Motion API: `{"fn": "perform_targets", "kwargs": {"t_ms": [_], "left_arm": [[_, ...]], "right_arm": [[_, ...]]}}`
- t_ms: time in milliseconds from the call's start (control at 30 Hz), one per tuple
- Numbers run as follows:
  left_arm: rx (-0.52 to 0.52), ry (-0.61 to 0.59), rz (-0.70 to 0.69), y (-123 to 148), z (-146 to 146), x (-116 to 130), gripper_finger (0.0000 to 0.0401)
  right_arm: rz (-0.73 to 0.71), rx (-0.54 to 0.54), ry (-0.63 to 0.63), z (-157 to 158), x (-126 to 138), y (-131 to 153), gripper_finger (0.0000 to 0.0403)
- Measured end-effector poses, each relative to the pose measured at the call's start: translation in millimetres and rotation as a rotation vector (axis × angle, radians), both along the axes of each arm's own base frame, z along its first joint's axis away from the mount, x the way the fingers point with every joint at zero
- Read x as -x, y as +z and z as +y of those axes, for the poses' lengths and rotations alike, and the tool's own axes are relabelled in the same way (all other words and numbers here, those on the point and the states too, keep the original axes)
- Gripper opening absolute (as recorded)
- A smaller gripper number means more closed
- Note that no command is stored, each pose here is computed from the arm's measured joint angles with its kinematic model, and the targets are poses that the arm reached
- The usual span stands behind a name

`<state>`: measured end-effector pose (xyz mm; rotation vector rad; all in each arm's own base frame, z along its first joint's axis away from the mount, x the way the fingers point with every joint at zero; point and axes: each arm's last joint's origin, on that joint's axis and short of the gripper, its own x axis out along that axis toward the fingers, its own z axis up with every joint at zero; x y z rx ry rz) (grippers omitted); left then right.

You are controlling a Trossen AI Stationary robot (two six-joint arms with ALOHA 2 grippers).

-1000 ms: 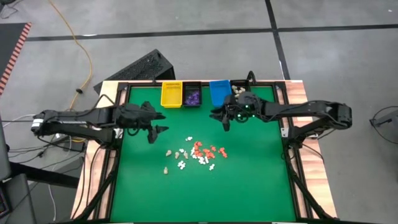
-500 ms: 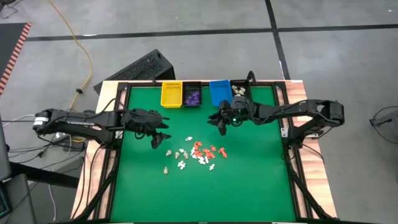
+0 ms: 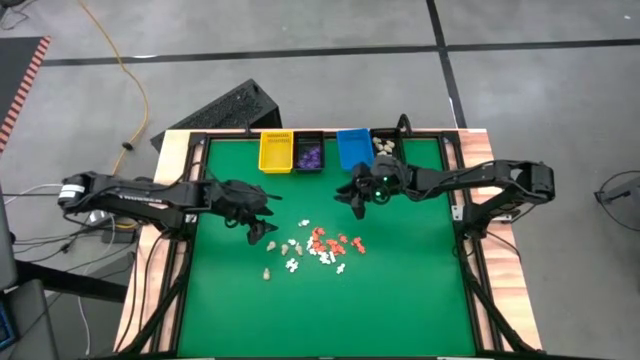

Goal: Sort Halloween decoration
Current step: Put the white skull toy into the right black basket

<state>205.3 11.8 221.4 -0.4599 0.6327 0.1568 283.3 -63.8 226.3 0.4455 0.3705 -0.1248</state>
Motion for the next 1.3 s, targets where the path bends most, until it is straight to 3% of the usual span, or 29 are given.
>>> {"fn": "perform_targets", "kwargs": {"t_ms": [267,433,700,833,1067,1300], "left_arm": [[0.006,-0.032,0.018,-8.6,0.0,-9.8,0.0256],[0.055,-0.047,-0.01,-9.1,-0.9,-14.9,0.0256],[0.037,-0.027,-0.034,-6.8,-0.1,-15.9,0.0256],[0.008,-0.016,-0.129,3.7,0.6,-17.1,0.0256],[-0.132,0.044,-0.125,19.7,12.9,9.7,0.0256],[-0.154,0.102,-0.244,42.1,17.6,33.2,0.0256]], "right_arm": [[0.15,0.011,-0.037,-0.2,5.9,-13.2,0.0159],[0.144,0.016,-0.034,0.8,5.3,-12.7,0.0157],[0.151,0.022,-0.032,0.3,5.8,-13.3,0.0153],[0.095,0.038,-0.014,4.8,2.0,-8.5,0.0153],[0.023,0.067,0.037,17.4,-3.4,-2.1,0.0153],[0.009,0.126,0.102,29.5,-8.7,-4.4,0.0153]]}}
